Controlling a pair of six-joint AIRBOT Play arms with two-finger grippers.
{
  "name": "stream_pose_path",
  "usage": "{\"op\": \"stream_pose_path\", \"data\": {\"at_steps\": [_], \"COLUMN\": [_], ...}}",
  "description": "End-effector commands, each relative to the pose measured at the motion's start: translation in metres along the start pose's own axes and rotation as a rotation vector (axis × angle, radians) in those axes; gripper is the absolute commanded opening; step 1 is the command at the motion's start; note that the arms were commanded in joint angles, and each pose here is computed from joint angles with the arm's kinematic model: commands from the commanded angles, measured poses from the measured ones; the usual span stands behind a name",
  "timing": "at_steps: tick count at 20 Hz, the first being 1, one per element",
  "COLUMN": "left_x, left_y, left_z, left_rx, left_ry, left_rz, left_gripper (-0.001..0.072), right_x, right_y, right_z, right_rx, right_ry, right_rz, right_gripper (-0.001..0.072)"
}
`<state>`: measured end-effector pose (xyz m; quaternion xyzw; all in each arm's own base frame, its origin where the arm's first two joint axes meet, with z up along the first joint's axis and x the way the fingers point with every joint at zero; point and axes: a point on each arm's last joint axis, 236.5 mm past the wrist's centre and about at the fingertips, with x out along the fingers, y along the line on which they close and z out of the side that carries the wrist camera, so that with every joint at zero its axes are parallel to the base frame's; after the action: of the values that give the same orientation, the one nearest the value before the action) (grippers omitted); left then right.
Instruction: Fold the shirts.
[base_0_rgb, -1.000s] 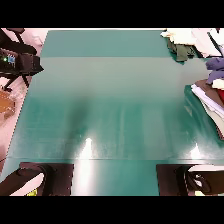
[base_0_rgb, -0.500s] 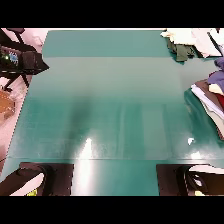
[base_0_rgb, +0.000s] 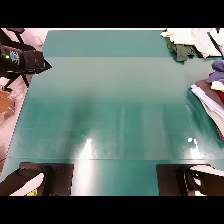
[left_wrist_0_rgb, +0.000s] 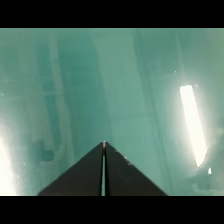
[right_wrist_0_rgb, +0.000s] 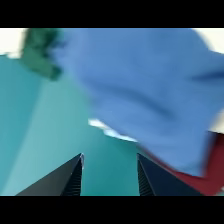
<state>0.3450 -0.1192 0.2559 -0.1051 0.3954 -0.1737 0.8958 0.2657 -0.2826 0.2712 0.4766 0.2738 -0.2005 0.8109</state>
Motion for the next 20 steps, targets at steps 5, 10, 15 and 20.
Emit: {"op": "stream_pose_path", "data": {"at_steps": [5, 10, 15, 20], "left_x": [0.0, 0.0, 0.0, 0.0], "left_y": [-0.001, -0.001, -0.001, -0.001], "left_z": [0.003, 0.003, 0.003, 0.003], "left_rx": [-0.001, -0.001, 0.0, -0.001], "left_ry": [-0.014, -0.015, -0.014, -0.014], "left_rz": [-0.004, -0.004, -0.004, -0.004], "left_gripper": [0.0021, 0.0021, 0.0021, 0.0021], "right_x": [-0.071, -0.121, -0.104, -0.091], "right_y": [0.276, 0.34, 0.314, 0.312], "right_z": [-0.203, -0.432, -0.521, -0.526], "right_rx": [-0.498, -0.755, -0.858, -0.858], "right_ry": [0.299, 0.673, 0.875, 0.9], "right_rz": [0.703, 1.144, 1.129, 1.1], "right_gripper": [0.0382, 0.0191, 0.0021, 0.0021]}}
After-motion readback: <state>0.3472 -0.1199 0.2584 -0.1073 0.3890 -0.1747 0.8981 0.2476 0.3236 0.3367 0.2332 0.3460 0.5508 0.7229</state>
